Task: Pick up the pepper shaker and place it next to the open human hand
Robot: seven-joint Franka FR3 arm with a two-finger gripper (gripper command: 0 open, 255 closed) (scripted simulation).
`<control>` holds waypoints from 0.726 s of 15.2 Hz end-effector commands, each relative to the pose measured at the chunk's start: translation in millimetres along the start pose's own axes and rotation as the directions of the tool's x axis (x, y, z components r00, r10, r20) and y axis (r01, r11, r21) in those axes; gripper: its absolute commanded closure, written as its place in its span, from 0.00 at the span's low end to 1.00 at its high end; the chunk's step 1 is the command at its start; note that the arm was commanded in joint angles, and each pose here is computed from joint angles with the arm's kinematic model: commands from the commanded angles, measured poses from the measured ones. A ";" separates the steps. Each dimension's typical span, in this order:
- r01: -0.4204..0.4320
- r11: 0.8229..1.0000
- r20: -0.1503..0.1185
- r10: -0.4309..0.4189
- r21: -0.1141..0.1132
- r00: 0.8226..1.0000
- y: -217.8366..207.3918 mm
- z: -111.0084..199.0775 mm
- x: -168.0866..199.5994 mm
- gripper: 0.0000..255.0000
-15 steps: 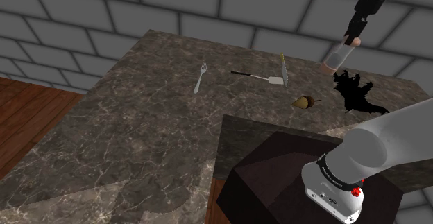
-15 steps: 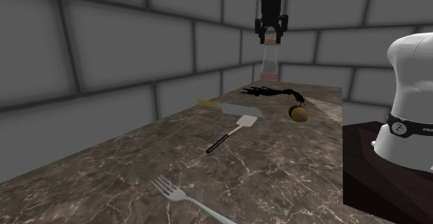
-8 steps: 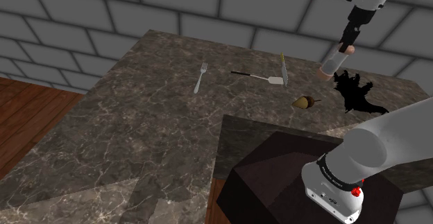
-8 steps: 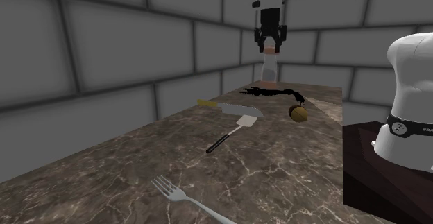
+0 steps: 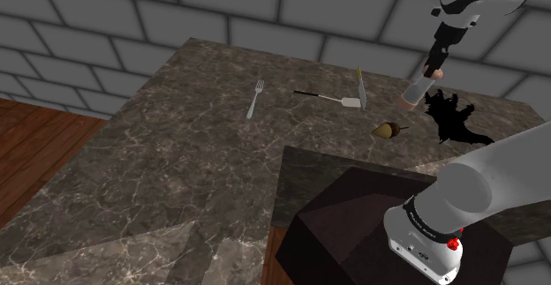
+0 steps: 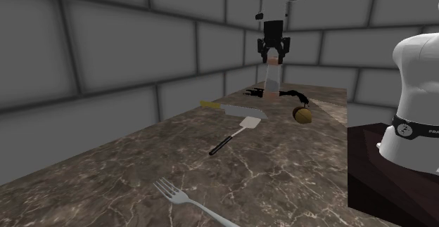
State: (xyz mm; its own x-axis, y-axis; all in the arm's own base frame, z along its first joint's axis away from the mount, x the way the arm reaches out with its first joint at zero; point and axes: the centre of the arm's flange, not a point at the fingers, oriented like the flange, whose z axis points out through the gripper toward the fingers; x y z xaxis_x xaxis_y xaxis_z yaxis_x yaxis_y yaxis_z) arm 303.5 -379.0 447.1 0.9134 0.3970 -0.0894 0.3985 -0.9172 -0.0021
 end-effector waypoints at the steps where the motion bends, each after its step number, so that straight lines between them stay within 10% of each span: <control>1: 0.000 1.000 0.000 0.000 -0.001 1.000 0.2 10.2 1.3 1.00; 11: 0.000 1.000 0.000 0.000 -0.001 1.000 0.3 40.0 4.0 1.00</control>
State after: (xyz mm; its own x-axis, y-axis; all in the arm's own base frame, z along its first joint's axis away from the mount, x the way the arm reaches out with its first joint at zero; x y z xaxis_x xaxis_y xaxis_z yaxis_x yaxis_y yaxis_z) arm 303.9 -379.0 407.1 0.9134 0.3971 -0.0892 0.3986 -0.9171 -0.0019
